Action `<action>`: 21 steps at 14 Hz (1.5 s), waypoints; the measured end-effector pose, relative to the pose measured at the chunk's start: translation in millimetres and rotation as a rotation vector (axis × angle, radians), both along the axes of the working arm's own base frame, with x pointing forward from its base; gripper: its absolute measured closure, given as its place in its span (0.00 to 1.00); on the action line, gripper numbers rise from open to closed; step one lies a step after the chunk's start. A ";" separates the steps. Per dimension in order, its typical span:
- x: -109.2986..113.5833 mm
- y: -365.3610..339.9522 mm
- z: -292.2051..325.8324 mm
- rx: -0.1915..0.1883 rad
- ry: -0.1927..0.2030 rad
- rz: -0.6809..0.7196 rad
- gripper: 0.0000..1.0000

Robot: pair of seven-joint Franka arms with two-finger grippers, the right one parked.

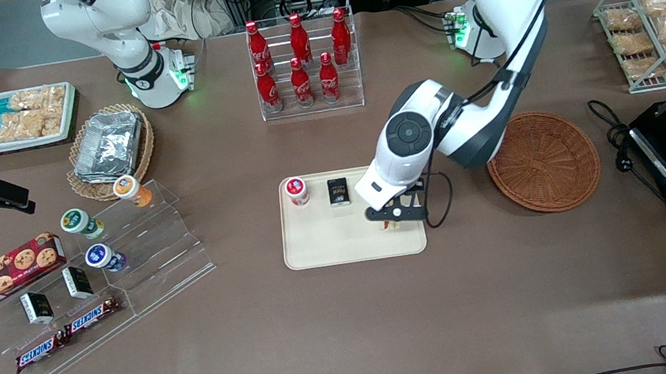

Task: Place sandwich from basket to tray
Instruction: 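Carry the sandwich over the cream tray and lower it beside the black box, then open the left gripper, release the sandwich, and raise the arm away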

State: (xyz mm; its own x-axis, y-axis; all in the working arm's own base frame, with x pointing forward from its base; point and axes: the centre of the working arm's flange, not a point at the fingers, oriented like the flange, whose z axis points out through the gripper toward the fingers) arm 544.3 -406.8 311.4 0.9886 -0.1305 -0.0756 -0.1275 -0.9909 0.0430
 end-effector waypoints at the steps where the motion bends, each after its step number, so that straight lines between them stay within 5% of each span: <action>1: -0.2 -2.1 -12.2 0.009 0.003 0.000 0.80; 11: 13.5 19.0 -71.8 0.086 -0.024 0.091 0.80; 19: 19.9 19.6 -62.2 0.087 -0.048 0.104 0.06; 21: 24.6 19.8 -34.8 0.089 -0.074 0.110 0.00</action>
